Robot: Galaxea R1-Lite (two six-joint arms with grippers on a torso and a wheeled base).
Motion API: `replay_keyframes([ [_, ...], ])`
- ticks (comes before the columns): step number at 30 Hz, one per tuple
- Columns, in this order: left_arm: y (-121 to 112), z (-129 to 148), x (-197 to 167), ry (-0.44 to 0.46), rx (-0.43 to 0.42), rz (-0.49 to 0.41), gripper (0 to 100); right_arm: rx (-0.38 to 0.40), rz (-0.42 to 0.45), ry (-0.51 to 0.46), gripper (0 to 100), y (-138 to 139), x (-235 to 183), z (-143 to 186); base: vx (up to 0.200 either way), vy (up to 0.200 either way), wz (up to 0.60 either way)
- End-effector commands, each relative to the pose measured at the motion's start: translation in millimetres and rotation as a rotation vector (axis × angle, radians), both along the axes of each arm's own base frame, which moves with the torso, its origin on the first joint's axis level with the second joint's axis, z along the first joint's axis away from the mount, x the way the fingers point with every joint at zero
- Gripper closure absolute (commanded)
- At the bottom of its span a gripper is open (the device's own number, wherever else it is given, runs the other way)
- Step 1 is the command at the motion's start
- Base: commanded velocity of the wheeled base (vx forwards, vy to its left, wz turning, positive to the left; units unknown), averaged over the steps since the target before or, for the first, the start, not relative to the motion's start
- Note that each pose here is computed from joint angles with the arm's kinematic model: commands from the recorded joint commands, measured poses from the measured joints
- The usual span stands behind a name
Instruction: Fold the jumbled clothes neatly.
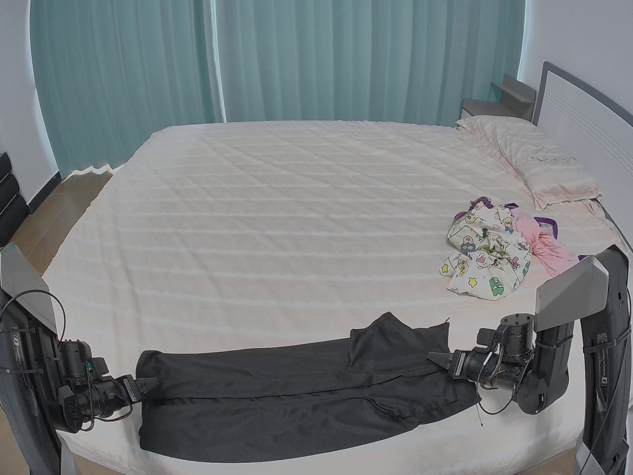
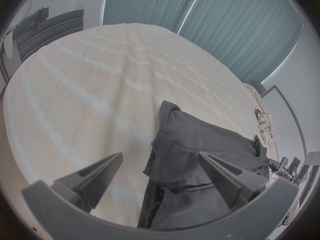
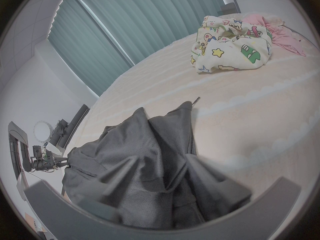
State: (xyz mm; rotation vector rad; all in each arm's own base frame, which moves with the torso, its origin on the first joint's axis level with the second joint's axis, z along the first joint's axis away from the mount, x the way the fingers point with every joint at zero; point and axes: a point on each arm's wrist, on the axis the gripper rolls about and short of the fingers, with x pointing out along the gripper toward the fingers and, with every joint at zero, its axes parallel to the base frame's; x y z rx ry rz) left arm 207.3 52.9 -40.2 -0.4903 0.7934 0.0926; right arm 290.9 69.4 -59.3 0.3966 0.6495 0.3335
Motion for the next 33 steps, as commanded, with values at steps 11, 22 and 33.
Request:
replay_keyframes([
  [11,7,47,-3,-0.181,-0.129,0.129,0,0.078,-0.103,-0.12,0,-27,-1,52,0.0,0.0,0.0],
  [22,-13,79,-5,-0.243,-0.442,0.09,0,0.158,0.034,-0.135,0,13,27,71,0.0,0.0,0.0],
  [33,-30,70,-2,-0.154,-0.49,0.098,0,0.229,0.151,0.072,0,25,44,54,0.0,0.0,0.0],
])
